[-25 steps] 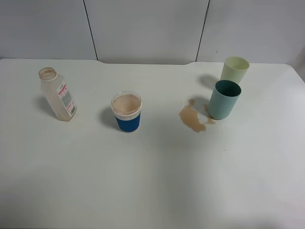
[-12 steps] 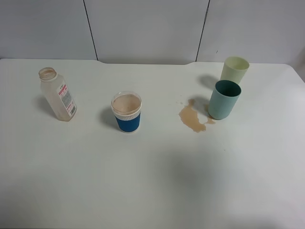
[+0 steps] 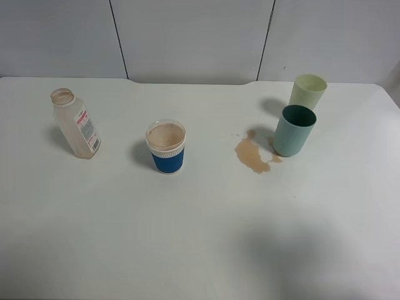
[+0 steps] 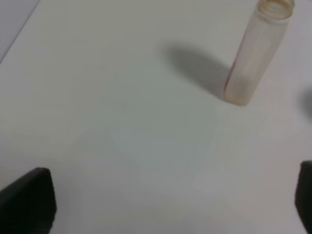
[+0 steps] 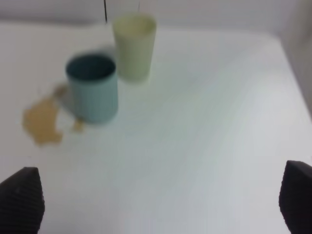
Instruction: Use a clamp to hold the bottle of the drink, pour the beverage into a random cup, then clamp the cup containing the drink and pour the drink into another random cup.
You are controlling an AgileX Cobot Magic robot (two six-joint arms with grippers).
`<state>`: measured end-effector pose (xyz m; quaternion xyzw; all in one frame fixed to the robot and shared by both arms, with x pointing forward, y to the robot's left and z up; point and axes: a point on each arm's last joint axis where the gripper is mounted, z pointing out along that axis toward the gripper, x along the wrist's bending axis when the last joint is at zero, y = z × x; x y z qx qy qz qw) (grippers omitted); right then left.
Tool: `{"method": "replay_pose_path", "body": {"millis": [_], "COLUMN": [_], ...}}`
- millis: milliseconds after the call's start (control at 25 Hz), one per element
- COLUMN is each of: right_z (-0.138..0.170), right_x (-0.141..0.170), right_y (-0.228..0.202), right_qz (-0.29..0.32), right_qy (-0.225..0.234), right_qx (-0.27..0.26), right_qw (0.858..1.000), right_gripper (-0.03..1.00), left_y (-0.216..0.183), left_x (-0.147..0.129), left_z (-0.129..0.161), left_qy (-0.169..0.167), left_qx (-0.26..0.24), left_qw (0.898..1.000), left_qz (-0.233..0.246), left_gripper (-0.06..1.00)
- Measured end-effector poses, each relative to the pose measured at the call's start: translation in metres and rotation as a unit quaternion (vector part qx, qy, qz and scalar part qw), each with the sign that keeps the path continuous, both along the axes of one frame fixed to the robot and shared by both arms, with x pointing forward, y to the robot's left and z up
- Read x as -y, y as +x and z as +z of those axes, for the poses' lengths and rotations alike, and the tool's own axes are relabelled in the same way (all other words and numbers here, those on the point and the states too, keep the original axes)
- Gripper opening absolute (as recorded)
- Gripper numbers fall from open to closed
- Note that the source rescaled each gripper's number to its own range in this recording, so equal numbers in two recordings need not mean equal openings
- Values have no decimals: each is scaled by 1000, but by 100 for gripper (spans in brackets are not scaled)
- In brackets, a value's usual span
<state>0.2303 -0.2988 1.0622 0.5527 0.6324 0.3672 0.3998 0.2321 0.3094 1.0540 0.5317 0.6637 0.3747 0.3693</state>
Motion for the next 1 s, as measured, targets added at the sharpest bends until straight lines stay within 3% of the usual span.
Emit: {"method": "replay_pose_path", "body": {"millis": [120, 1000], "right_z": [-9, -9], "right_x": [0, 6], "right_y": [3, 3], "right_qz": [0, -38], "right_qy": [-1, 8], "right_qx": [-23, -22], "right_qw": [1000, 999], "right_gripper": [88, 88], "left_y": [0, 0], "left_x": [0, 0], "left_z": [0, 0], "left_qy": [0, 0], "left_qx": [0, 0], "left_qw": [1000, 1000], "left_qz": [0, 0], "left_gripper": [100, 100]}}
